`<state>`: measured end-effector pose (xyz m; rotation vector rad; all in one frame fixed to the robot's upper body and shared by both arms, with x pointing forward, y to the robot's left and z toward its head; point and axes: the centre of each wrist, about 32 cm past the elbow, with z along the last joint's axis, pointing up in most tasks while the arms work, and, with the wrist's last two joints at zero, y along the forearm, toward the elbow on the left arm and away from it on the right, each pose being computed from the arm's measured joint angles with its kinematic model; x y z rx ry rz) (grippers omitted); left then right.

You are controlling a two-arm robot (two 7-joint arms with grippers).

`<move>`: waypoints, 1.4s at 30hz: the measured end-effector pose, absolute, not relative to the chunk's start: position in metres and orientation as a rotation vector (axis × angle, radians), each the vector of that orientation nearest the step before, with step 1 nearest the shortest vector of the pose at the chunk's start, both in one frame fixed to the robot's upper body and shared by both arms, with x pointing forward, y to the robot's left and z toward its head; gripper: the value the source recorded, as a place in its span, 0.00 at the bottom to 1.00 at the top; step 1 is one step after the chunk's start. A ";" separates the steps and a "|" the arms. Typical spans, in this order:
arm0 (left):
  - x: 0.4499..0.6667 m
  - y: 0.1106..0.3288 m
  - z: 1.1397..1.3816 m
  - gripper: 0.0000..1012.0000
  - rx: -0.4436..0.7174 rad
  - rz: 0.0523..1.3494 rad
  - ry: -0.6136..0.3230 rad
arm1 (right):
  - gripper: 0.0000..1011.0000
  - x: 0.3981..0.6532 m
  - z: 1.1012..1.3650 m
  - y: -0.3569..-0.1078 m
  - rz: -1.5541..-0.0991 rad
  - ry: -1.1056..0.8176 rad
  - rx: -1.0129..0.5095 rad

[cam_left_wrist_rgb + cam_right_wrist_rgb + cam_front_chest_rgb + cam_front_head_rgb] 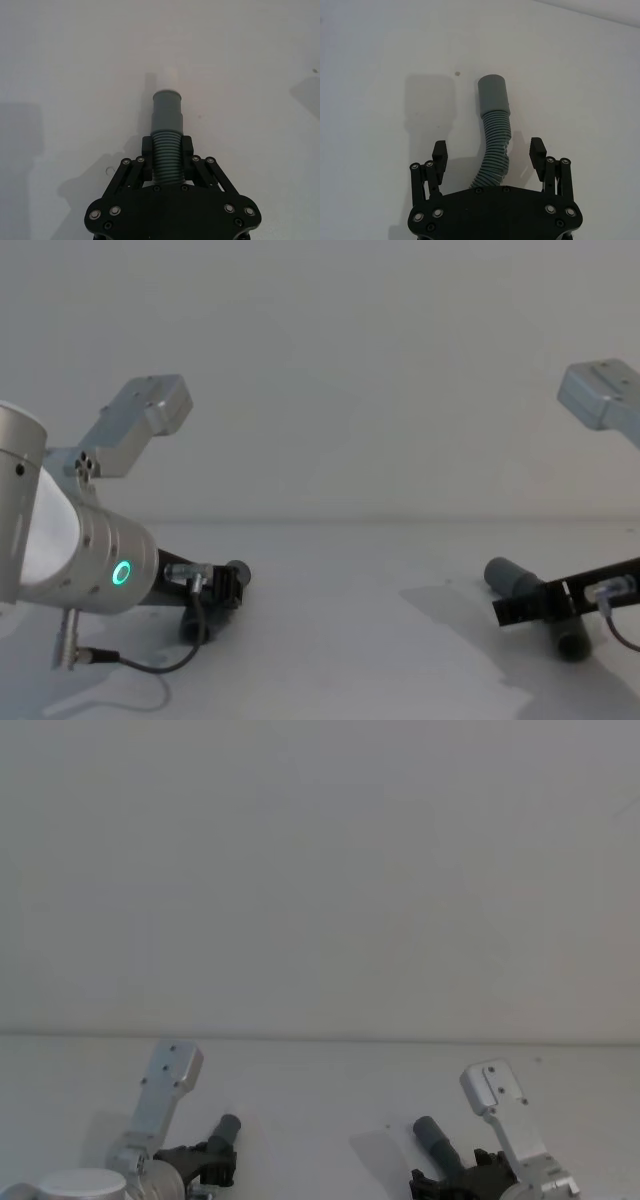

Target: Use both hands to pick up one end of the pipe from the table, align the ends, and insert them.

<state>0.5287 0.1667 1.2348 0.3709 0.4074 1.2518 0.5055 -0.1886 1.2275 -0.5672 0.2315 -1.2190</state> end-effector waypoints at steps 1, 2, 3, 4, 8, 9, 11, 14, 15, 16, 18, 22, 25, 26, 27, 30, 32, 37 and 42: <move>0.529 0.167 1.235 0.29 0.371 1.252 0.408 | 0.99 0.506 1.228 -0.188 -1.219 0.231 -0.567; 0.529 0.167 1.235 0.29 0.371 1.252 0.407 | 0.98 0.506 1.228 -0.188 -1.219 0.231 -0.567; 0.529 0.167 1.235 0.29 0.371 1.252 0.407 | 0.97 0.506 1.228 -0.188 -1.219 0.231 -0.567; 0.529 0.167 1.235 0.29 0.371 1.252 0.408 | 0.94 0.506 1.227 -0.188 -1.218 0.232 -0.566; 0.529 0.167 1.235 0.29 0.371 1.252 0.407 | 0.87 0.507 1.227 -0.188 -1.217 0.232 -0.566; 0.529 0.167 1.235 0.29 0.371 1.252 0.408 | 0.83 0.507 1.227 -0.188 -1.217 0.232 -0.566; 0.529 0.167 1.235 0.29 0.371 1.252 0.408 | 0.75 0.507 1.227 -0.188 -1.216 0.231 -0.565; 0.529 0.167 1.235 0.29 0.371 1.252 0.407 | 0.69 0.507 1.227 -0.188 -1.216 0.231 -0.565; 0.529 0.167 1.235 0.29 0.371 1.252 0.407 | 0.64 0.507 1.227 -0.188 -1.216 0.232 -0.565; 0.529 0.167 1.235 0.29 0.371 1.252 0.408 | 0.63 0.507 1.227 -0.188 -1.216 0.232 -0.565; 0.529 0.167 1.235 0.29 0.371 1.252 0.407 | 0.54 0.507 1.227 -0.187 -1.215 0.232 -0.565; 0.529 0.167 1.235 0.29 0.371 1.252 0.408 | 0.43 0.507 1.227 -0.187 -1.215 0.232 -0.565; 0.529 0.167 1.235 0.29 0.371 1.252 0.407 | 0.33 0.507 1.227 -0.187 -1.215 0.232 -0.565; 0.529 0.167 1.235 0.29 0.371 1.252 0.407 | 0.29 0.507 1.227 -0.187 -1.215 0.231 -0.564; 0.529 0.167 1.235 0.29 0.371 1.252 0.408 | 0.26 0.507 1.227 -0.187 -1.215 0.231 -0.564; 0.529 0.167 1.235 0.29 0.371 1.252 0.407 | 0.19 0.508 1.227 -0.187 -1.215 0.231 -0.564; 0.529 0.167 1.235 0.29 0.371 1.252 0.408 | 0.16 0.508 1.227 -0.187 -1.215 0.231 -0.563; 0.529 0.167 1.235 0.29 0.371 1.252 0.408 | 0.07 0.508 1.227 -0.187 -1.214 0.231 -0.563; 0.529 0.167 1.235 0.29 0.371 1.252 0.407 | 0.05 0.508 1.227 -0.187 -1.214 0.231 -0.563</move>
